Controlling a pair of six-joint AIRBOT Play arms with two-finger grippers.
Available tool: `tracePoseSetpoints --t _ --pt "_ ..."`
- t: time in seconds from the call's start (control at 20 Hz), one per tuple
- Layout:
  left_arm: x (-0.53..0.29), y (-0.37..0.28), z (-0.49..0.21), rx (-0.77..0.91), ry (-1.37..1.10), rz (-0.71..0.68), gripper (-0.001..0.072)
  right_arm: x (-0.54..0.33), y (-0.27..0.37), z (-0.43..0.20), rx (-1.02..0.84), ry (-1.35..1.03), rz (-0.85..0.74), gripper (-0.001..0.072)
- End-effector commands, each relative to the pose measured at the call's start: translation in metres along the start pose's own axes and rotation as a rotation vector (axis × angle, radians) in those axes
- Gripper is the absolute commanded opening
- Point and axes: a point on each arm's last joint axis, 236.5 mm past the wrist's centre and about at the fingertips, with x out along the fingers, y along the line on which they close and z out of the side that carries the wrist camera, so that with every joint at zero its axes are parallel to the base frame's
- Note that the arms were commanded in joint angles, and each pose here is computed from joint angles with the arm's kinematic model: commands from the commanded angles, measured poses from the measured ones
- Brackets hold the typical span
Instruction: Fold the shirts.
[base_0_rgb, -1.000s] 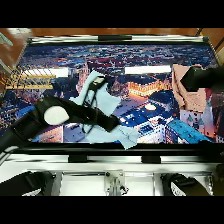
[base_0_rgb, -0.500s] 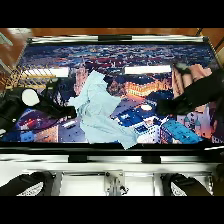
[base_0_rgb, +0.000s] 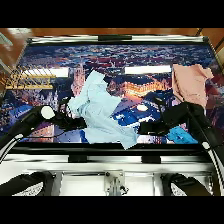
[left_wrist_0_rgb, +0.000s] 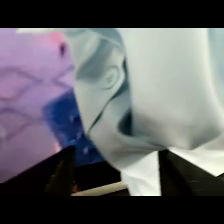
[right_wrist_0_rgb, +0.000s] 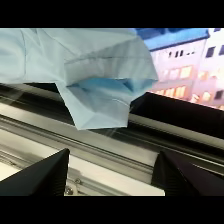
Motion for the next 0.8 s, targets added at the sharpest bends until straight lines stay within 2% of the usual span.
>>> tracePoseSetpoints --t 0.0,0.15,0.2,0.3,0.35,0.4,0.45,0.6,0.75 --pt "0.016 -0.012 0.01 -0.016 -0.049 -0.034 0.0429 0.02 0.012 0.006 -0.046 -0.049 0.013 0.0689" --pt "0.015 -0.013 0.011 -0.015 -0.054 -0.037 0.0089 0.039 0.016 0.02 -0.059 -0.079 -0.002 0.0689" --pt "0.015 -0.014 0.01 -0.014 -0.05 -0.037 0.0032 0.049 0.015 0.022 -0.057 -0.068 -0.008 0.0688" --pt "0.013 -0.015 0.008 0.0 -0.039 -0.039 0.0032 0.066 0.015 0.027 -0.06 -0.062 -0.019 0.0678" --pt "0.009 -0.018 0.008 0.05 -0.039 -0.043 0.0031 0.072 0.015 0.033 -0.064 -0.078 -0.023 0.0619" --pt "0.003 -0.023 0.01 0.098 -0.046 -0.049 0.0031 0.072 0.015 0.04 -0.059 -0.104 -0.02 0.0314" --pt "-0.006 -0.028 0.016 0.137 -0.062 -0.052 0.0031 0.069 0.017 0.046 -0.057 -0.131 -0.02 0.0058" --pt "-0.06 -0.048 0.056 0.267 -0.203 -0.017 0.0031 0.03 0.037 0.076 -0.165 -0.246 -0.017 0.005" --pt "-0.172 -0.084 0.113 0.443 -0.47 0.055 0.003 -0.077 0.08 0.125 -0.351 -0.542 -0.045 0.005"
